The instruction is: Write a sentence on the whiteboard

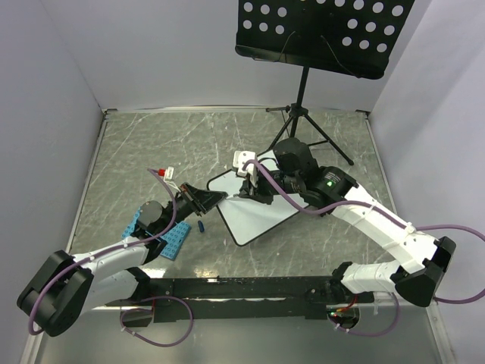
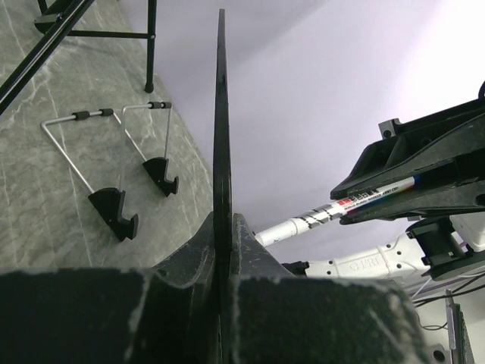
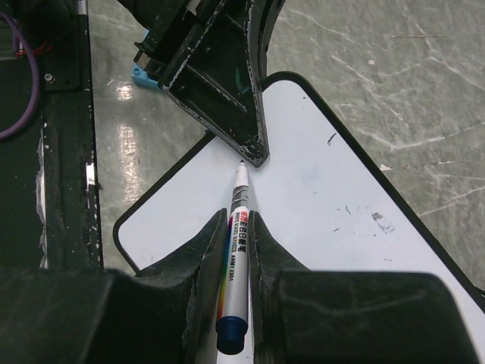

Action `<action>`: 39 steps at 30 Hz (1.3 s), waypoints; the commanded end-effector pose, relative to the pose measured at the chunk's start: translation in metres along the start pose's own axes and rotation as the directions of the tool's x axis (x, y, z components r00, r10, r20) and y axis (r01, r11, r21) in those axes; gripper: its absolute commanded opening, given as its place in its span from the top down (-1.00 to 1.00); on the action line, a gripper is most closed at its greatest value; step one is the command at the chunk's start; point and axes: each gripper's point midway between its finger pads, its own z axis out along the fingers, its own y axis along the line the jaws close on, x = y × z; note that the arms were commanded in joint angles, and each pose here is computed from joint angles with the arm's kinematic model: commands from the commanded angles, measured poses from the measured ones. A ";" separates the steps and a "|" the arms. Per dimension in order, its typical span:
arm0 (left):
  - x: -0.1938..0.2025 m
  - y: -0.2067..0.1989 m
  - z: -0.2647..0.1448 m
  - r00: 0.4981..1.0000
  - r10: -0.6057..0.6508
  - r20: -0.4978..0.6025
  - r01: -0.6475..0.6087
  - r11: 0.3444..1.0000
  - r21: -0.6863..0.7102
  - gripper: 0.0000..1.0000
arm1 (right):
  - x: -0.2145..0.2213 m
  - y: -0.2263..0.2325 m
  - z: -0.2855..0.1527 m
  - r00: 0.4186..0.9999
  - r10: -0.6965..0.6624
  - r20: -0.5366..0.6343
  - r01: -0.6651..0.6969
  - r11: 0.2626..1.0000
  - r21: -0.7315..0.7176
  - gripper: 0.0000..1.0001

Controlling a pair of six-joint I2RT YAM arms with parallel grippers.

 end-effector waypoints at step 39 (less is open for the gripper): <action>-0.042 -0.059 0.006 0.986 0.018 0.164 -0.045 0.985 0.167 0.98 | 0.019 0.015 -0.008 1.000 -0.003 0.007 0.003 1.000 -0.020 1.00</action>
